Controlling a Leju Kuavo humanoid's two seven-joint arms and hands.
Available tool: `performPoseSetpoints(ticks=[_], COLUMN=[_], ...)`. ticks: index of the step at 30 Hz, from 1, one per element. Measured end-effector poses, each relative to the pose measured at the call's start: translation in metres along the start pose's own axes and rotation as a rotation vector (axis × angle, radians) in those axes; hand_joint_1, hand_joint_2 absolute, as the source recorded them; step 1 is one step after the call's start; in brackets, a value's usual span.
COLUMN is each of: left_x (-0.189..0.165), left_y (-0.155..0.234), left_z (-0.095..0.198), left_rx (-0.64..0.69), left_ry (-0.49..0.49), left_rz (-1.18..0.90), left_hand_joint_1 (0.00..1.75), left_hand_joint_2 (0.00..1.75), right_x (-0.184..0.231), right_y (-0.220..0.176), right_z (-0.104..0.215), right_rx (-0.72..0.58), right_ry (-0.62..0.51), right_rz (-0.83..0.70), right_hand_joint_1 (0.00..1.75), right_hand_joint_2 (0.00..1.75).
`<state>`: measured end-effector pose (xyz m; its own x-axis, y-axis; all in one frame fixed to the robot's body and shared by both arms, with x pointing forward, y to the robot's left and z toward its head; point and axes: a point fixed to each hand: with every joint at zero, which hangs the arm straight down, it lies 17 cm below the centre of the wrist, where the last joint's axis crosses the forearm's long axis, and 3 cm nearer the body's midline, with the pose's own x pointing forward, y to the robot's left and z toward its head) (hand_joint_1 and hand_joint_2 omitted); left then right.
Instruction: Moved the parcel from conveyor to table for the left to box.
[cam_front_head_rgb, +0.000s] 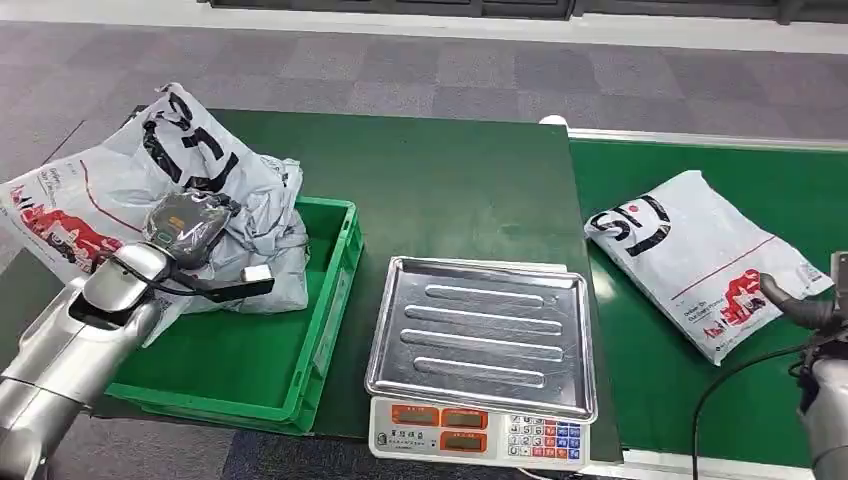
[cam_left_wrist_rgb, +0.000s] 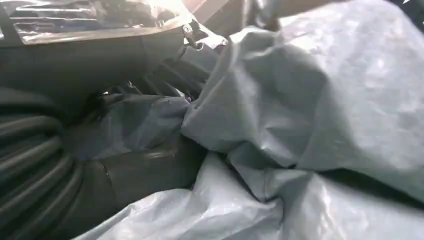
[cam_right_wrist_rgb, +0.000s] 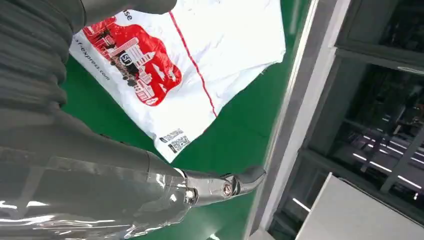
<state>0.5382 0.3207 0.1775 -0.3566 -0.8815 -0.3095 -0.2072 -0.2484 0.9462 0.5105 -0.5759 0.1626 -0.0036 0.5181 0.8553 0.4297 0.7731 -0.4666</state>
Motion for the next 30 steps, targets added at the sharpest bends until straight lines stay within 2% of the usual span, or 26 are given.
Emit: performPoseSetpoints(ticks=[13,17,23,30], left_x=[-0.024,-0.020,0.001,0.028], left_y=[-0.025,-0.028,-0.026,0.003], left_z=[0.017,0.020,0.023,0.027], left_rx=[-0.036,-0.048,-0.080,-0.032], left_ry=[0.071,0.063,0.019,-0.042], left_rz=[0.006,0.027,0.188,0.290], left_hand_joint_1=[1.75,1.75,1.75,1.75], left_hand_joint_2=[1.75,1.75,1.75,1.75], right_x=[0.000,-0.001,0.004,0.011], right_y=[-0.002,-0.001,-0.002,-0.004], right_z=[0.000,0.001,-0.003,-0.009], right_rx=[-0.011,-0.006,-0.007,-0.017], right_ry=[-0.002,0.000,-0.008,-0.018], right_rz=[0.004,0.003,0.000,-0.006], right_hand_joint_1=[0.00,0.00,0.00,0.00], right_hand_joint_2=[1.75,1.75,1.75,1.75])
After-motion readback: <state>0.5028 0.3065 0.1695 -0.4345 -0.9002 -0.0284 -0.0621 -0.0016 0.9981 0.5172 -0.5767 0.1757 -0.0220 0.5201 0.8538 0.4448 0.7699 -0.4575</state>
